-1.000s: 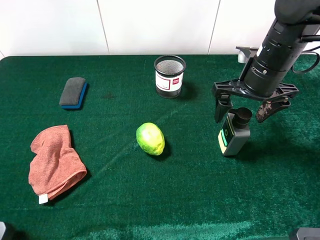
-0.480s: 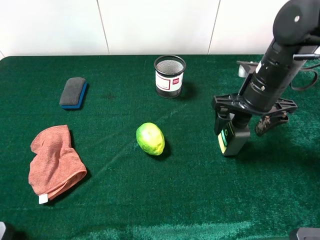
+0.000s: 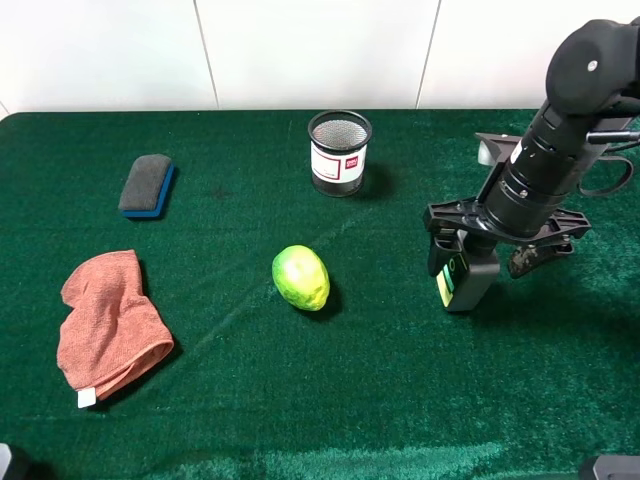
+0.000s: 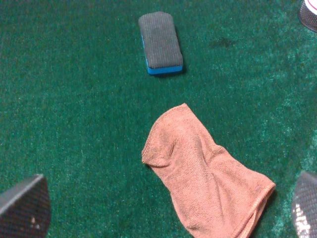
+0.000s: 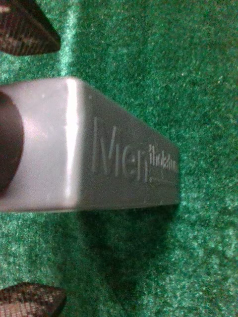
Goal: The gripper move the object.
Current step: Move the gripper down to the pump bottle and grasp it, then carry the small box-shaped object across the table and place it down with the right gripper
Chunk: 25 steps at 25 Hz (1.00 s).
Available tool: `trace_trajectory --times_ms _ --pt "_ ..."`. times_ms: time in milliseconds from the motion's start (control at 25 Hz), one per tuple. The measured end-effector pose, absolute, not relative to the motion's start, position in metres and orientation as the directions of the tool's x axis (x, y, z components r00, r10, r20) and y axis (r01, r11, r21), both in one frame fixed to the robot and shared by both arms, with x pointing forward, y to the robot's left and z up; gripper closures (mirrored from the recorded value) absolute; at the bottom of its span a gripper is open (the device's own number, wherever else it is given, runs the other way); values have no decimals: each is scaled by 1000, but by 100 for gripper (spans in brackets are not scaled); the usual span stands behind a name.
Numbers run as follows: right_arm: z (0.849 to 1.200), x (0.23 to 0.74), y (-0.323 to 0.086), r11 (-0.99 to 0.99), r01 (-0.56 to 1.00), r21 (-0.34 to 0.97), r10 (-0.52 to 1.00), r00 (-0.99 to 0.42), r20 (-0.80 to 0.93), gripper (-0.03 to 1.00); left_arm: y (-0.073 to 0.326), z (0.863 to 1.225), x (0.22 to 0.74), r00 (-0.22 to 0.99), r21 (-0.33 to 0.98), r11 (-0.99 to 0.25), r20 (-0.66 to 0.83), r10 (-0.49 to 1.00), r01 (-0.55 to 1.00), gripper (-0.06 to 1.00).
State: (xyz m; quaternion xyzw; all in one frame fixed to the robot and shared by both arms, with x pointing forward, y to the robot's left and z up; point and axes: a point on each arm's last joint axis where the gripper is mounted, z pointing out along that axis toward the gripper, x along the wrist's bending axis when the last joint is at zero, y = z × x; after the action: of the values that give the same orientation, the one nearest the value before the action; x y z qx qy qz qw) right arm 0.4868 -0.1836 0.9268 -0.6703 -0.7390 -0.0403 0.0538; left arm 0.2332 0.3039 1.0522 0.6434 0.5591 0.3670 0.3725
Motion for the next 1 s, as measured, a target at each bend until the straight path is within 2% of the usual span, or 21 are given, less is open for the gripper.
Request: trace_trajectory --times_ms 160,240,480,1000 --pt "926 487 -184 95 995 -14 987 -92 133 28 304 1052 233 105 890 -97 56 993 446 -5" --pt "926 487 -184 95 995 -14 987 -92 133 34 304 1052 233 105 890 -97 56 993 446 -5" --pt "927 486 -185 104 994 -22 987 -101 121 62 304 1052 233 105 890 -97 56 993 446 -5" --pt "927 486 -185 106 994 -21 988 -103 119 62 304 1052 233 105 890 -97 56 993 446 -5"
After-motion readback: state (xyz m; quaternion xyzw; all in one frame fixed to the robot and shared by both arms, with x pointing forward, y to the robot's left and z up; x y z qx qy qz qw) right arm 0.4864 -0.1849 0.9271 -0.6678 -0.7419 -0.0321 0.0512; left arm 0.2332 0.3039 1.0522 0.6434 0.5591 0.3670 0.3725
